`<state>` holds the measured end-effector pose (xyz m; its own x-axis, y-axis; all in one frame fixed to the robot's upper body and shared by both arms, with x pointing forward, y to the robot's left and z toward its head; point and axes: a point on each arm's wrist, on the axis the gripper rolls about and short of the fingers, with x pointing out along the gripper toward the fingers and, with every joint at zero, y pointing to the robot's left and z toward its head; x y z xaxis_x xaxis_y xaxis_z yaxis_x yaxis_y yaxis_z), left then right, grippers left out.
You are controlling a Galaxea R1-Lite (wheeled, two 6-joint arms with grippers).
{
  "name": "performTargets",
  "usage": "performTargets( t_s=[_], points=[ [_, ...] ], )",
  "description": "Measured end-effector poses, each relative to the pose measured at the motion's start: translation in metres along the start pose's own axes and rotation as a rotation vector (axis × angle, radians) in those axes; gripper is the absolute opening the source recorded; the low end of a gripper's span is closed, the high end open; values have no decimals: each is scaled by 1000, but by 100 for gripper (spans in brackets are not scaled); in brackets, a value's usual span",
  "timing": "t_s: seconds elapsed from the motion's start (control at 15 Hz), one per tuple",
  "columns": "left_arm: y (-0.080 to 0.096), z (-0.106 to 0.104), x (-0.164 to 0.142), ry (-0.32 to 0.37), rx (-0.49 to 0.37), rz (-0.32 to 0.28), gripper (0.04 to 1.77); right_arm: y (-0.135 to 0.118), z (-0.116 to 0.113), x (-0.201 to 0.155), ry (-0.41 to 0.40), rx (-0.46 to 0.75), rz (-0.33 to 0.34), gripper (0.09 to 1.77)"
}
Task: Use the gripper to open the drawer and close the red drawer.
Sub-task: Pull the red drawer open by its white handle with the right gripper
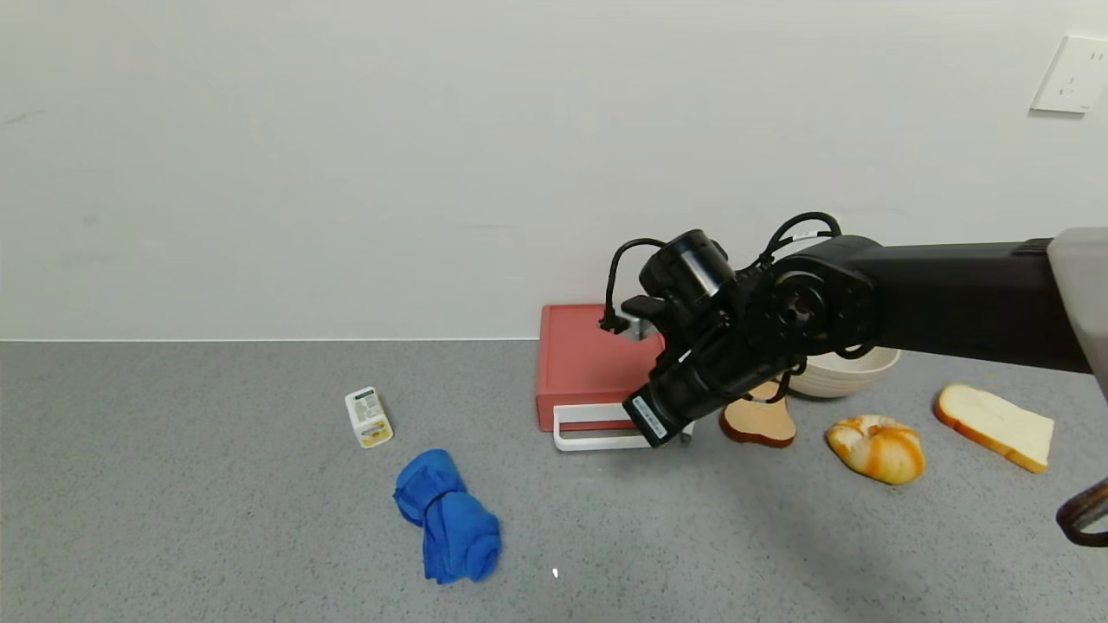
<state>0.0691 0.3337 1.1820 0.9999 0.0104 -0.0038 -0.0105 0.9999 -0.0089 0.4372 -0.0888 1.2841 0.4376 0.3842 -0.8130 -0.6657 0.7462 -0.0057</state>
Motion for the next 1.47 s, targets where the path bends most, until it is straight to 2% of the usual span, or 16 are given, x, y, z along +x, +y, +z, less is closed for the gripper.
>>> performTargets(
  t_s=[0.2, 0.53, 1.27, 1.47],
  points=[
    [0, 0, 0, 0, 0, 0, 172, -19, -4, -2, 16, -185, 38, 11],
    [0, 0, 0, 0, 0, 0, 172, -34, 3, 8, -4, -294, 23, 11],
    [0, 0, 0, 0, 0, 0, 172, -47, -2, 50, 3, -291, 18, 11],
    [0, 0, 0, 0, 0, 0, 172, -51, -4, 54, 1, -275, 50, 11]
  ],
)
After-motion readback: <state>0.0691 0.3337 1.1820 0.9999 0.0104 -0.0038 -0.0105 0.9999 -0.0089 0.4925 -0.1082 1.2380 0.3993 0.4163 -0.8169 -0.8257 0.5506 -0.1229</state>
